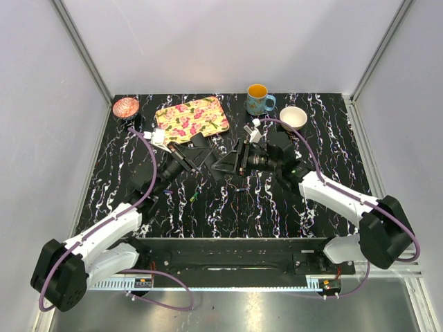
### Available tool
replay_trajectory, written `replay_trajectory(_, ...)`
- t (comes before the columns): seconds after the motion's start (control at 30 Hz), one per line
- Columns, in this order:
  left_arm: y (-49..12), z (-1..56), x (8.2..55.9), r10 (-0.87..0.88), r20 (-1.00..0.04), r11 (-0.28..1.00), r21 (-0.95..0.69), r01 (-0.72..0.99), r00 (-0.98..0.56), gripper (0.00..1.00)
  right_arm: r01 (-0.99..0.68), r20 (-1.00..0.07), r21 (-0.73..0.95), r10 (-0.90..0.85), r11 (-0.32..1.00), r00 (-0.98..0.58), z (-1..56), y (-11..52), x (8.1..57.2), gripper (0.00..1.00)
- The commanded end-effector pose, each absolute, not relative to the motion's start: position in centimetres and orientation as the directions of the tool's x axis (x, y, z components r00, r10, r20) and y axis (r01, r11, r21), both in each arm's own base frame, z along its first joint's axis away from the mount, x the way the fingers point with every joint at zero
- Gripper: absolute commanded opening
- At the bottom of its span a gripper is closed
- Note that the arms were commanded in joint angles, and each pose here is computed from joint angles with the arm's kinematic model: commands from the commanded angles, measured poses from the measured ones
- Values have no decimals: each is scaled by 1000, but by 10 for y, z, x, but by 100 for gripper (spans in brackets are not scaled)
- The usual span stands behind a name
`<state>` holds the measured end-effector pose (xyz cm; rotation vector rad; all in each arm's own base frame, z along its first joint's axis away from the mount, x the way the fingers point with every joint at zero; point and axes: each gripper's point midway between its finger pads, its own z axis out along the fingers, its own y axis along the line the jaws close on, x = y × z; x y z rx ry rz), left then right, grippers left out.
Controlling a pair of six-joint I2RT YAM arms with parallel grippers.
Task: Load the batteries into the remote control
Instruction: Remove the battery cover from the remote control.
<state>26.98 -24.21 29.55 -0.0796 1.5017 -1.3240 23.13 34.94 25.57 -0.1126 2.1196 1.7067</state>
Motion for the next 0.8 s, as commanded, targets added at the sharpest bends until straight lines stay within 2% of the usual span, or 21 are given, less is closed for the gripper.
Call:
replay_trajectory(0.0, -241, 338, 263, -683, -640, 323, -697, 640, -352, 0, -352, -384, 920, 209, 173, -899, 280, 355, 234, 54)
replay_trajectory(0.13, -240, 341, 260, -685, -640, 317, -692, 648, -347, 0, -334, -363, 929, 207, 161, -909, 276, 357, 234, 46)
replay_trajectory(0.4, -238, 348, 260, -688, -646, 324, -681, 657, -331, 0, -325, -357, 930, 202, 173, -912, 269, 354, 231, 36)
replay_trajectory(0.6, -238, 354, 261, -693, -646, 322, -674, 665, -319, 0, -311, -344, 933, 190, 182, -919, 262, 352, 227, 24)
replay_trajectory(0.77, -236, 357, 262, -698, -650, 332, -665, 669, -299, 0, -306, -338, 934, 181, 186, -923, 258, 351, 225, 23)
